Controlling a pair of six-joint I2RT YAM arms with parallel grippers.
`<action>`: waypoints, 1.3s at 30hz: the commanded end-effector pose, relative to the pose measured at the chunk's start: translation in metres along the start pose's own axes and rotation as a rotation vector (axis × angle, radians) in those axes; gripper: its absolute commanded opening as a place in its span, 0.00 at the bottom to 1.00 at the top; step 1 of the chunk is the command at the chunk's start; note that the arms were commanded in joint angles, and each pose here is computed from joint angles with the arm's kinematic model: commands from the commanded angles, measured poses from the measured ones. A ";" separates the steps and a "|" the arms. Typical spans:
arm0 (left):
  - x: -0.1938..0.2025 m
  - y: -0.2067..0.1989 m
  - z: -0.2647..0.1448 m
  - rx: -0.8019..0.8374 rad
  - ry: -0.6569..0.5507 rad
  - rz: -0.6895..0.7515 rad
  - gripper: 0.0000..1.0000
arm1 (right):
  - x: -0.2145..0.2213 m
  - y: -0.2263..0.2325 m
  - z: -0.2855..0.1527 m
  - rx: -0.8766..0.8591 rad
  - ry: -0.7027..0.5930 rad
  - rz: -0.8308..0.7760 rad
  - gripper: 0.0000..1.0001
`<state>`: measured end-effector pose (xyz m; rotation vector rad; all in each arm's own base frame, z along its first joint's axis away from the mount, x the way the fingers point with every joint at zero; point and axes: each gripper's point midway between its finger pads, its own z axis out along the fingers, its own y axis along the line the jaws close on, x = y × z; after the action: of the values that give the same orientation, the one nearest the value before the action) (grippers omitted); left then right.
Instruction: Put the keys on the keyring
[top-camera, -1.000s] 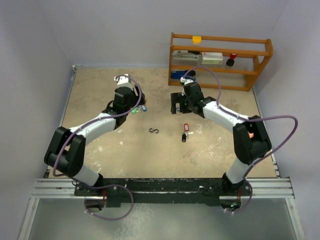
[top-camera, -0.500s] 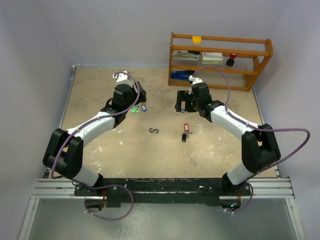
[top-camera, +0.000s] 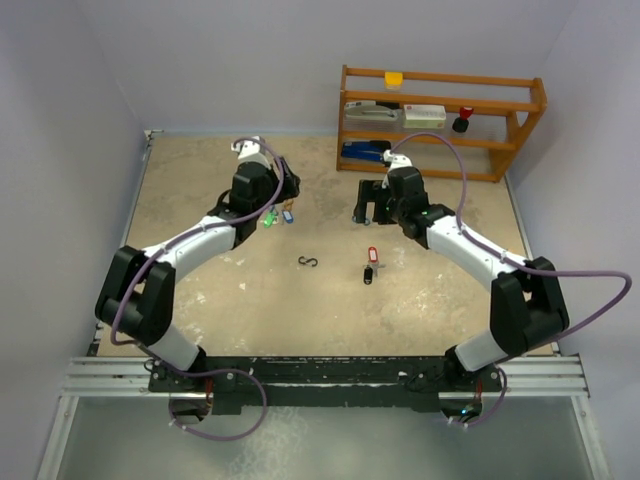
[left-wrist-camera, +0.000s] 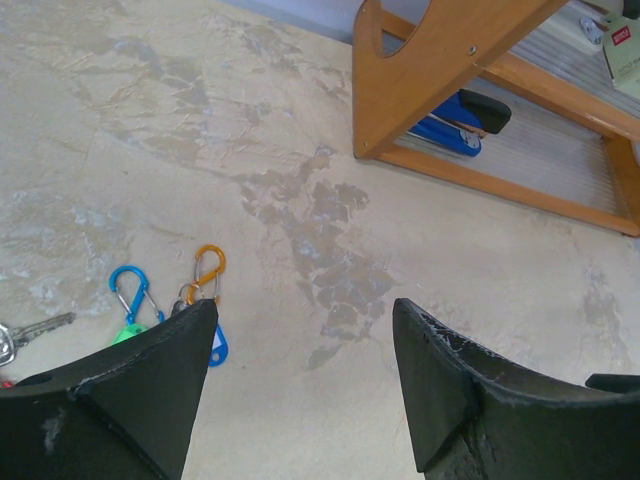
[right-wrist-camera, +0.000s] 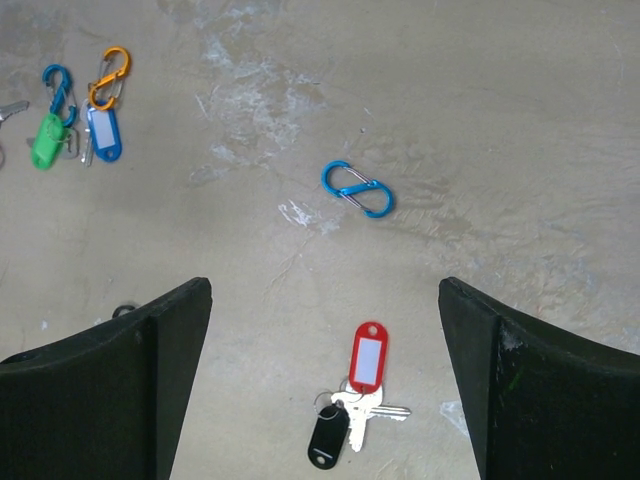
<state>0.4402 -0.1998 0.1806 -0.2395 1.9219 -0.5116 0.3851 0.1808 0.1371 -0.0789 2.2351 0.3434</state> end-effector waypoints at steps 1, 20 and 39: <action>-0.028 -0.025 0.013 0.075 -0.068 -0.037 0.68 | -0.012 -0.004 0.000 0.037 -0.029 -0.005 0.98; -0.057 -0.024 0.007 0.005 -0.118 -0.065 0.68 | 0.024 -0.046 0.023 0.231 0.177 -0.011 0.98; -0.047 -0.025 0.007 0.027 -0.077 -0.028 0.68 | 0.015 -0.028 0.056 0.086 0.122 -0.163 0.94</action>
<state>0.4614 -0.2068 0.2070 -0.2754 1.8907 -0.5208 0.4003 0.1573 0.0704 -0.1357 2.4312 0.1246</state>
